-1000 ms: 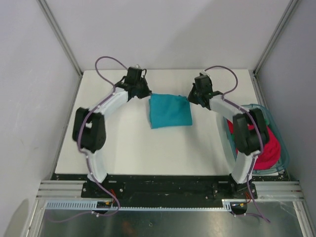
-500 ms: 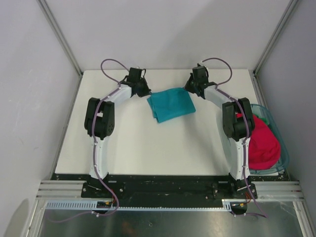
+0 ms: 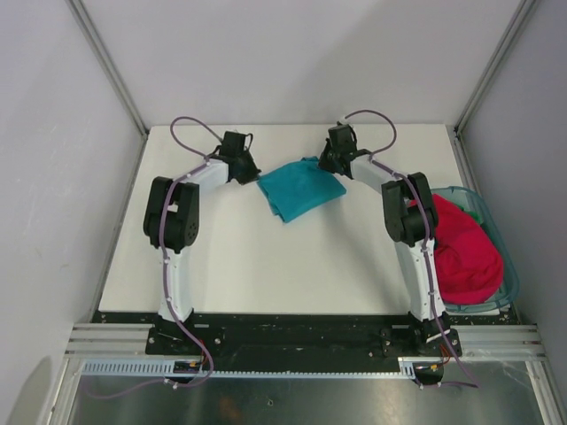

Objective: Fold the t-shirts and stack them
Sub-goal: Fold the long partially folded tshirt into a neat square, then smooth out wrinkles on the folded tshirt

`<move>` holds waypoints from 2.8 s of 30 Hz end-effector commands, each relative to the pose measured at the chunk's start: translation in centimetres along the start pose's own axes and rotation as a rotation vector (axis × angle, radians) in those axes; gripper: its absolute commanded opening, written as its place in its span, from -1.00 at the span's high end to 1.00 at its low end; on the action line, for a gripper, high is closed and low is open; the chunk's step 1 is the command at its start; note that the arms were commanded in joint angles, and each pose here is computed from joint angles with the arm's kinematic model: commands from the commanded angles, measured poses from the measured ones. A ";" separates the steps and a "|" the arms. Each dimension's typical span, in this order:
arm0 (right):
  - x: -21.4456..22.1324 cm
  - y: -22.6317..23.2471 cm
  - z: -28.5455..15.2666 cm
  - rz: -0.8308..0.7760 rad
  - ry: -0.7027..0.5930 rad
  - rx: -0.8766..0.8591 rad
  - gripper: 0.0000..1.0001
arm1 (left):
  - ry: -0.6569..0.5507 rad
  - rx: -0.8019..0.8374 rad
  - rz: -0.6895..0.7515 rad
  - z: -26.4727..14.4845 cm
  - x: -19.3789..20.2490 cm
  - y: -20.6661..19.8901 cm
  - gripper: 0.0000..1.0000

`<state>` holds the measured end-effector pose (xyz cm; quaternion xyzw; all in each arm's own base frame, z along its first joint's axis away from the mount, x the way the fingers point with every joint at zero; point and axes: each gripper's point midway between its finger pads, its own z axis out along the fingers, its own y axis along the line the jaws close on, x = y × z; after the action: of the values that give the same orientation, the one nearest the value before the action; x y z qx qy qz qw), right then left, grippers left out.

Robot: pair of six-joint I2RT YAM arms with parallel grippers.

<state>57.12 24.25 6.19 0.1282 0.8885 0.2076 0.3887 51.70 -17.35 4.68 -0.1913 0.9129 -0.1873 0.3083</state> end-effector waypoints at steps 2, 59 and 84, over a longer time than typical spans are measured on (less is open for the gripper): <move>1.2 -1.3 -0.3 0.024 0.047 0.091 1.00 | 0.004 -0.022 -0.016 1.3 0.5 1.2 1.00; 9.4 -0.1 -18.7 -0.161 0.116 -0.047 0.30 | 0.075 0.159 0.136 -11.3 6.5 -1.1 0.34; 13.7 -1.8 -22.1 -0.197 0.114 0.069 0.44 | 0.362 0.376 0.261 -13.9 20.3 -10.6 0.65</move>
<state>31.72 23.45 8.20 0.0168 0.9352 0.1503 0.3202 30.08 -30.80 9.32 0.0193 0.9254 -0.3220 0.1990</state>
